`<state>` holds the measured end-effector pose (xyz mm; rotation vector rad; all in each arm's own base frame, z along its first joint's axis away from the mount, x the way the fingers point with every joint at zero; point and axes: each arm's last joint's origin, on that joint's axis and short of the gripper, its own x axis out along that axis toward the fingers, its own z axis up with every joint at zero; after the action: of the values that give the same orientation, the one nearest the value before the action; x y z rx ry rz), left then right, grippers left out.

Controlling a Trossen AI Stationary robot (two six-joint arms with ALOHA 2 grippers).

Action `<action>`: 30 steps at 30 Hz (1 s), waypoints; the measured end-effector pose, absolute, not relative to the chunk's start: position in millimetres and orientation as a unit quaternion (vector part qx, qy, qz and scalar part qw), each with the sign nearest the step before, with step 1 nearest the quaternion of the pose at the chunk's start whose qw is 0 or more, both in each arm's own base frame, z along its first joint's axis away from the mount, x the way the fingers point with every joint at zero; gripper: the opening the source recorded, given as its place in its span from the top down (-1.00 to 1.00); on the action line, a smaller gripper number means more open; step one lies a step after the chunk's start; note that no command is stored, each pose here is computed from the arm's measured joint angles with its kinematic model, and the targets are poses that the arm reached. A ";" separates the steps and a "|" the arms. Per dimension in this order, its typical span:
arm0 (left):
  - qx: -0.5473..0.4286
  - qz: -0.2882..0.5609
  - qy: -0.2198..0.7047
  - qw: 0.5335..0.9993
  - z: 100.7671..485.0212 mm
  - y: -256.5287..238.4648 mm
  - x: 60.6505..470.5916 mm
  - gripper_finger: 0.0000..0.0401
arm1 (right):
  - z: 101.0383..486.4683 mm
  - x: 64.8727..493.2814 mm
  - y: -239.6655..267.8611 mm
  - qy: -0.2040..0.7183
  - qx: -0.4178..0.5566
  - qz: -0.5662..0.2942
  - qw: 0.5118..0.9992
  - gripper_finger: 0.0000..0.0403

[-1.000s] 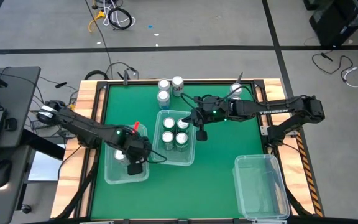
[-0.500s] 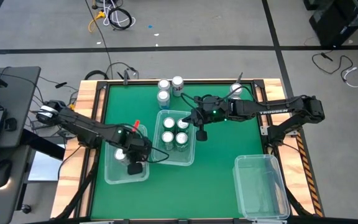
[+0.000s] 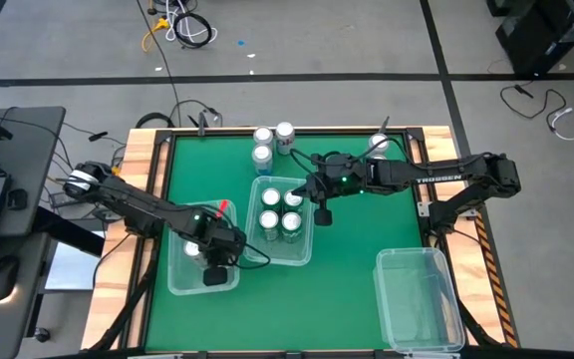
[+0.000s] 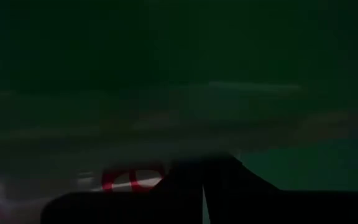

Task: Sort soda cans
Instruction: Put the silver soda can into the button left bin

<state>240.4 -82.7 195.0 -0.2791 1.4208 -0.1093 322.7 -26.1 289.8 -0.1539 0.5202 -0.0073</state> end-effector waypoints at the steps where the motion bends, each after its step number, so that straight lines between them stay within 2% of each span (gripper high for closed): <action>1: -0.125 -0.051 0.650 0.748 195.0 -82.6 240.4 1.00 | 289.8 322.7 -26.1 0.257 -0.076 -0.004 0.963 1.00; 9: -0.108 -0.045 0.664 0.738 214.2 -86.1 243.3 1.00 | 289.8 322.7 -26.1 0.257 -0.076 -0.004 0.963 1.00; 12: -0.112 -0.057 0.645 0.754 224.9 -88.8 249.0 1.00 | 289.9 322.8 -26.1 0.256 -0.076 -0.004 0.964 1.00; 22: -0.141 -0.094 0.647 0.743 201.5 -91.6 244.8 1.00 | 289.8 322.7 -26.1 0.257 -0.080 -0.003 0.963 1.00; 30: -0.112 -0.044 0.658 0.743 198.9 -87.1 240.4 1.00 | 290.5 323.1 -26.1 0.253 -0.084 -0.002 0.964 1.00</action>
<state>240.4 -87.1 198.9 -0.2463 1.4420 -0.0963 323.1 -26.1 290.5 -0.1699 0.5113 -0.0042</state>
